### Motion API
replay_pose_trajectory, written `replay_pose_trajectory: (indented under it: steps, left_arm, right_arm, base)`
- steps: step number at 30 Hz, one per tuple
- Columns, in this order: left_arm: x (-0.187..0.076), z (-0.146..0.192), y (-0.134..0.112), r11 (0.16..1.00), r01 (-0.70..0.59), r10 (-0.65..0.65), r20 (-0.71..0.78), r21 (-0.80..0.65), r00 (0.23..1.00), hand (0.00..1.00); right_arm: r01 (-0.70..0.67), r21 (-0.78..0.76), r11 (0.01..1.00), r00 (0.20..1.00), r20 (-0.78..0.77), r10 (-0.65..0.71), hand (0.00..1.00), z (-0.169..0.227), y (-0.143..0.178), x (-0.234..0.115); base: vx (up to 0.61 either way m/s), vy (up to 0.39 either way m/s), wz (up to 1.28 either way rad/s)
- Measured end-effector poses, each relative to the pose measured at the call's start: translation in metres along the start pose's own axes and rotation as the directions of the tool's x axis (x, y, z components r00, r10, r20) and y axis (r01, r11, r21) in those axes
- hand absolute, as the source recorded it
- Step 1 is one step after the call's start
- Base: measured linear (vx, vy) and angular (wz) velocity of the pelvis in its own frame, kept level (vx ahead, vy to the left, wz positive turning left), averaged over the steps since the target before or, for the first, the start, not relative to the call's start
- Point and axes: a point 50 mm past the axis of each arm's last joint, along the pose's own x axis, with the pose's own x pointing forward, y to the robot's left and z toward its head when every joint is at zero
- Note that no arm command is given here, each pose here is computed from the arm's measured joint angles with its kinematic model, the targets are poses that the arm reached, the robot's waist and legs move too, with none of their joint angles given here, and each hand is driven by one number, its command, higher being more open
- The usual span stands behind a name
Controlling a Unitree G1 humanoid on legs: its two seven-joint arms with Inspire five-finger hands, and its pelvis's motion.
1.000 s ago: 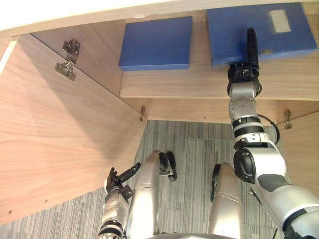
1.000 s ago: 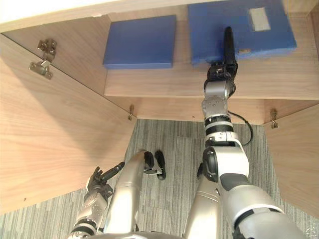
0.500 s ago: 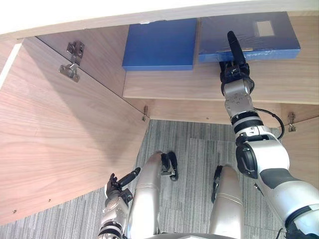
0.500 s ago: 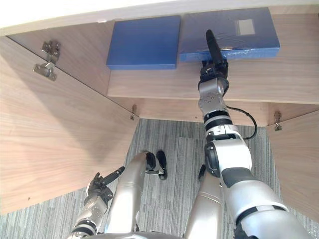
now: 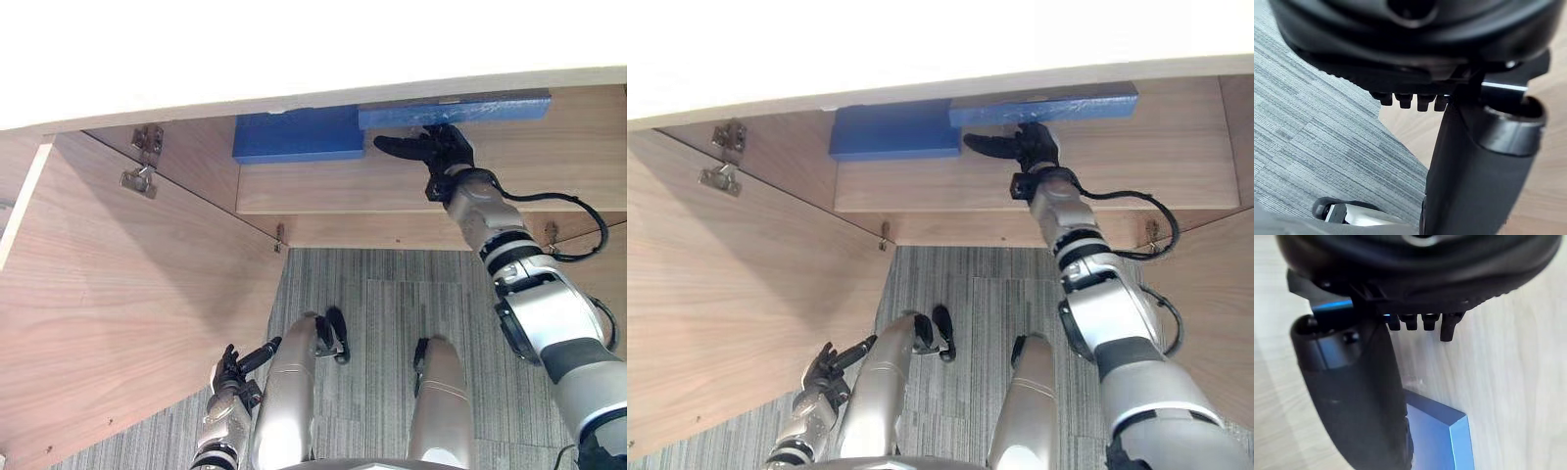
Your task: Walk over to the cabinet, pick up the folder, carry it to the office cabinet, place the folder inside the office cabinet, then close the office cabinet door
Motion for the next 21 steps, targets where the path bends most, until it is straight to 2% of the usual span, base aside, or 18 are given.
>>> replay_pose_trajectory:
  steps: [4, 7, 11, 13, 14, 15, 16, 17, 18, 21]
  left_arm:
    - [-0.001, -0.004, 0.008, 0.999, 0.017, -0.016, -0.015, 0.035, 1.000, 1.00]
    - [0.000, -0.006, 0.013, 0.999, 0.014, -0.013, -0.023, 0.044, 1.000, 1.00]
    - [0.000, -0.006, 0.022, 0.998, 0.008, -0.006, -0.025, 0.055, 1.000, 1.00]
    - [-0.001, -0.006, 0.026, 0.997, 0.004, -0.002, -0.023, 0.072, 1.000, 1.00]
    - [-0.002, -0.006, 0.028, 0.997, 0.008, -0.006, -0.017, 0.076, 1.000, 1.00]
    - [-0.003, -0.007, 0.029, 0.997, 0.013, -0.012, -0.015, 0.080, 1.000, 1.00]
    - [-0.004, -0.008, 0.030, 0.997, 0.012, -0.011, -0.016, 0.080, 1.000, 1.00]
    - [-0.006, -0.010, 0.033, 0.997, 0.010, -0.009, -0.017, 0.081, 1.000, 1.00]
    - [-0.006, -0.010, 0.035, 0.997, 0.005, -0.004, -0.017, 0.083, 1.000, 1.00]
    - [-0.007, -0.011, 0.037, 0.996, 0.001, 0.000, -0.018, 0.088, 1.000, 1.00]
  right_arm:
    - [-0.025, 0.074, 0.997, 0.998, -0.058, 0.030, 1.00, -0.028, -0.018, -0.010]
    - [-0.034, 0.035, 0.999, 0.992, -0.119, 0.038, 1.00, -0.046, -0.027, -0.015]
    - [-0.134, -0.265, 0.955, 0.976, -0.202, 0.080, 1.00, -0.056, -0.032, -0.018]
    - [-0.213, -0.462, 0.861, 0.965, -0.239, 0.110, 1.00, -0.058, -0.028, -0.018]
    - [-0.271, -0.587, 0.763, 0.954, -0.269, 0.132, 1.00, -0.060, -0.022, -0.018]
    - [-0.326, -0.730, 0.601, 0.943, -0.293, 0.156, 1.00, -0.061, -0.013, -0.018]
    - [-0.347, -0.787, 0.510, 0.938, -0.307, 0.163, 1.00, -0.064, -0.008, -0.019]
    - [-0.378, -0.852, 0.361, 0.925, -0.334, 0.179, 1.00, -0.072, 0.002, -0.022]
    - [-0.392, -0.883, 0.256, 0.917, -0.353, 0.188, 1.00, -0.079, 0.010, -0.024]
    - [-0.407, -0.898, 0.170, 0.907, -0.374, 0.195, 1.00, -0.089, 0.016, -0.028]
  base:
    - [0.04, 0.027, -0.04]
    - [0.01, 0.011, -0.03]
    - [0.00, 0.026, -0.09]
    - [0.00, 0.025, -0.08]
    - [0.00, 0.030, -0.06]
    - [0.00, 0.030, -0.05]
    - [0.01, 0.040, -0.03]
    - [0.01, 0.037, -0.04]
    - [0.02, 0.037, -0.05]
    - [0.01, 0.049, -0.07]
